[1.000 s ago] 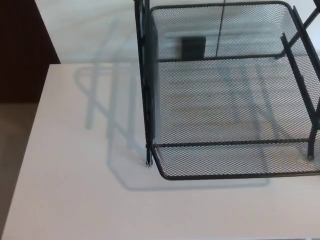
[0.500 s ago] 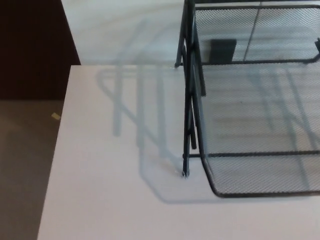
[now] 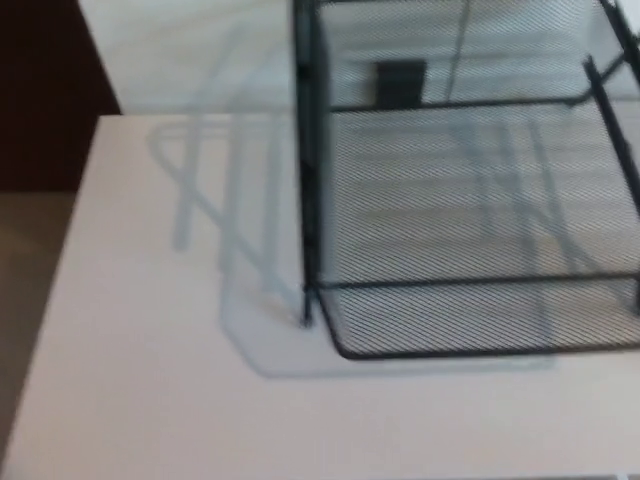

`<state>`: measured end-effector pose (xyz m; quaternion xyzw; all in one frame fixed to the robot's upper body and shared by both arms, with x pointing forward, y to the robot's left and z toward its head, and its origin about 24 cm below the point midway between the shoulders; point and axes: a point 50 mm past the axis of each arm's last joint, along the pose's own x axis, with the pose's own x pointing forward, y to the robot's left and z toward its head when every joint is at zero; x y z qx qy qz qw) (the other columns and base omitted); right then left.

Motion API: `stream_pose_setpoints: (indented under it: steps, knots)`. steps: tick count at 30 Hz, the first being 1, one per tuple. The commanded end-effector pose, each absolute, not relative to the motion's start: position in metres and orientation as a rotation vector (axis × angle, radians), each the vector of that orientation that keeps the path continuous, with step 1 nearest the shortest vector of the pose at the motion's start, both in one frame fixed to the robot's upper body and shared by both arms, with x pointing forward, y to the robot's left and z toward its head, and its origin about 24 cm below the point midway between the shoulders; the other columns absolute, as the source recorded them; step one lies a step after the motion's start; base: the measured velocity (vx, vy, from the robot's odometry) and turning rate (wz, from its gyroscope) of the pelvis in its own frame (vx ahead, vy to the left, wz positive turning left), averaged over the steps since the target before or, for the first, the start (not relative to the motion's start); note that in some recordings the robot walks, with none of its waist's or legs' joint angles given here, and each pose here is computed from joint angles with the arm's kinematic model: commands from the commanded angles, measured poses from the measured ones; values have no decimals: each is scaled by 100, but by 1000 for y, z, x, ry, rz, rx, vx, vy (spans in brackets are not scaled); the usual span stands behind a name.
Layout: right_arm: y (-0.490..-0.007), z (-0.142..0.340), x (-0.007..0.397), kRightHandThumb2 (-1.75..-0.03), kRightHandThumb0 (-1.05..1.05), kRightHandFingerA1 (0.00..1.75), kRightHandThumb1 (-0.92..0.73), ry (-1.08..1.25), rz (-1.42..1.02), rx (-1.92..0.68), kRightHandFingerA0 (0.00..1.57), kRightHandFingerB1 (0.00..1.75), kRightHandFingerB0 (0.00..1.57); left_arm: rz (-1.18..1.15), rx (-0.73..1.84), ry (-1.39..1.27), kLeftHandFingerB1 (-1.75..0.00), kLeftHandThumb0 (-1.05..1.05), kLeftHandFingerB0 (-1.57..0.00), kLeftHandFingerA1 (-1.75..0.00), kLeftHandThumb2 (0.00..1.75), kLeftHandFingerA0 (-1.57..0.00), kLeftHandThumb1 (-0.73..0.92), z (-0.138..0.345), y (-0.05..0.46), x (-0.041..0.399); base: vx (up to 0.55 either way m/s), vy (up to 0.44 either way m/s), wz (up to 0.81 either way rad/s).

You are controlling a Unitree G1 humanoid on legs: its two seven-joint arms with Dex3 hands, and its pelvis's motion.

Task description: The robot walks towards a desk on which a file tray is kept in the middle and a toilet paper roll is kept on its right. The robot uses its right hand to hook on finger in the gap of the roll and grabs it, lifts it and places it on the tray.

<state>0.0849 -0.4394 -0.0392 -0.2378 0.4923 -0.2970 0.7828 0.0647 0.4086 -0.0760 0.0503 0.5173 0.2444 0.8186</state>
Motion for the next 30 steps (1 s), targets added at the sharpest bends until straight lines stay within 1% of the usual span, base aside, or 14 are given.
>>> stream_pose_setpoints:
  steps: [1,4,6,7,10,11,12,14,15,17,18,19,29,30]
  knots:
    - [-447,-29,89,-96,-24,51,-52,1019,-646,-607,4,47,0,554,114,1080,-50,-37,0,-50,111,0,51,-72,414,64,-182,-389,28]
    - [-445,-29,94,-96,-24,51,-52,1011,-644,-606,4,47,0,548,122,1069,-37,-78,-5,-47,106,-10,77,-70,415,68,-222,-496,-8]
    - [-444,-30,96,-96,-24,51,-52,1009,-641,-605,4,47,0,554,133,1079,-50,-36,0,-50,112,0,53,-69,416,69,-105,-226,5]
    - [-444,-30,96,-96,-24,51,-52,1010,-642,-604,4,47,0,573,117,1063,-31,-84,-9,-47,73,-15,92,-71,414,70,-84,-126,4]
    - [-444,-30,96,-96,-24,51,-52,1009,-643,-604,4,47,0,550,148,1069,-39,-82,-4,-53,111,-12,76,-71,414,70,-58,-67,10]
    - [-444,-30,96,-96,-24,51,-52,1009,-643,-604,4,47,0,563,120,1063,-30,-85,-8,-47,72,-15,92,-71,414,69,0,0,0]
    - [-444,-30,96,-96,-24,51,-52,1009,-643,-604,4,47,0,572,100,1058,-50,-37,0,-50,110,0,50,-71,415,67,-78,5,7]
    - [-445,-31,95,-96,-24,51,-52,1012,-643,-604,4,47,0,573,96,1058,-50,-37,0,-50,110,0,50,-71,415,66,-113,76,3]
    - [-445,-31,95,-96,-24,51,-52,1012,-643,-604,4,47,0,564,120,1073,-26,-81,-11,-37,72,-19,92,-70,416,64,-120,110,-2]
    - [-444,-32,94,-96,-24,51,-52,1014,-644,-603,4,47,0,580,99,1069,-38,-80,-5,-45,106,-12,74,-69,417,65,-71,167,-2]
    - [-444,-32,94,-96,-24,51,-52,1014,-644,-602,4,47,0,579,102,1069,-26,-79,-13,-33,70,-20,92,-69,417,65,-62,201,-1]
    - [-445,-31,93,-96,-24,51,-52,1016,-646,-602,4,47,0,574,103,1068,-49,-36,0,-49,110,0,51,-70,416,64,21,307,40]
    - [-444,-31,95,-96,-24,51,-52,1015,-639,-608,4,47,0,585,99,1065,-27,-78,-13,-34,70,-21,92,-70,416,61,-23,66,1]
    - [-444,-31,96,-96,-24,51,-52,1015,-637,-611,4,47,0,582,96,1066,-49,-36,0,-49,110,0,51,-70,416,59,0,0,0]
